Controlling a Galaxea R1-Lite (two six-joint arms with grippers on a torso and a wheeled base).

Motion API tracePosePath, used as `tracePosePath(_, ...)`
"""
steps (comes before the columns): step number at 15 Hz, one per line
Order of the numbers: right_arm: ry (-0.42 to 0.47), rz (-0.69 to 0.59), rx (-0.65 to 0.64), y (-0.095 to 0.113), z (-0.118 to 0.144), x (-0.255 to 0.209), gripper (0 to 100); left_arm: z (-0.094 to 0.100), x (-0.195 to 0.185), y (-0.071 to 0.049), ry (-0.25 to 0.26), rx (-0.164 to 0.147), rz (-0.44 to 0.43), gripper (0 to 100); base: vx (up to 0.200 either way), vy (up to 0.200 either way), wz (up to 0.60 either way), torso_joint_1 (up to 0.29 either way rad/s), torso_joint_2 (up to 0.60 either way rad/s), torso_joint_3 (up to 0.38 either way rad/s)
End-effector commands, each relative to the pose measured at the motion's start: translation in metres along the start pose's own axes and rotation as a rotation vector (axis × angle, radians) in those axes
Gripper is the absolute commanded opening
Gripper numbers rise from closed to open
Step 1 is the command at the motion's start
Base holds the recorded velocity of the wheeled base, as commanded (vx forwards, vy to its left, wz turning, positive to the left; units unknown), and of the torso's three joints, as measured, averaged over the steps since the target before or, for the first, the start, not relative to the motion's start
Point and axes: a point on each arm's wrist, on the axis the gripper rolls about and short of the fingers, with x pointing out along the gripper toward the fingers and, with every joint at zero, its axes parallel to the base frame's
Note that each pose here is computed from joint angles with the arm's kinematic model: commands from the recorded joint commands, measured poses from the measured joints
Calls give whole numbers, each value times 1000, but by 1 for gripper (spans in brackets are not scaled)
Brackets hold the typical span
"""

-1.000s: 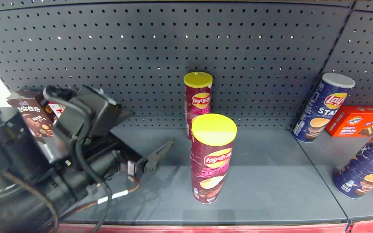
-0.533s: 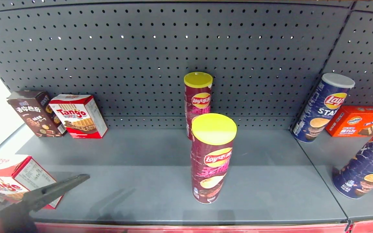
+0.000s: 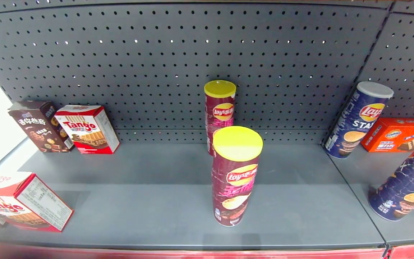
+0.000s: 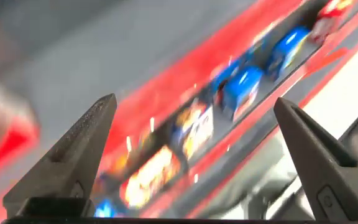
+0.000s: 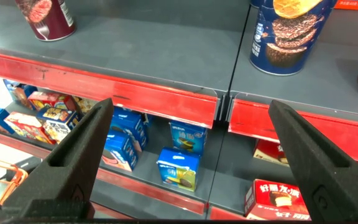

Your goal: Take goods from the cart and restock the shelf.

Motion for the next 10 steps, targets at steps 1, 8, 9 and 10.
tracePosePath(1,1,1,0,0,0,0,100,-17,-18,-7,-38,-27,171,100,0,0,0,0,0,0)
tracePosePath(8,1,1,0,0,0,0,100,-20,-30,-19,-160,-52,557,100,0,0,0,0,0,0)
tracePosePath(9,-1,1,0,0,0,0,100,-20,-31,-20,-182,-63,552,100,0,0,0,0,0,0)
tracePosePath(10,1,1,0,0,0,0,100,-21,-32,-20,-184,-62,553,100,0,0,0,0,0,0)
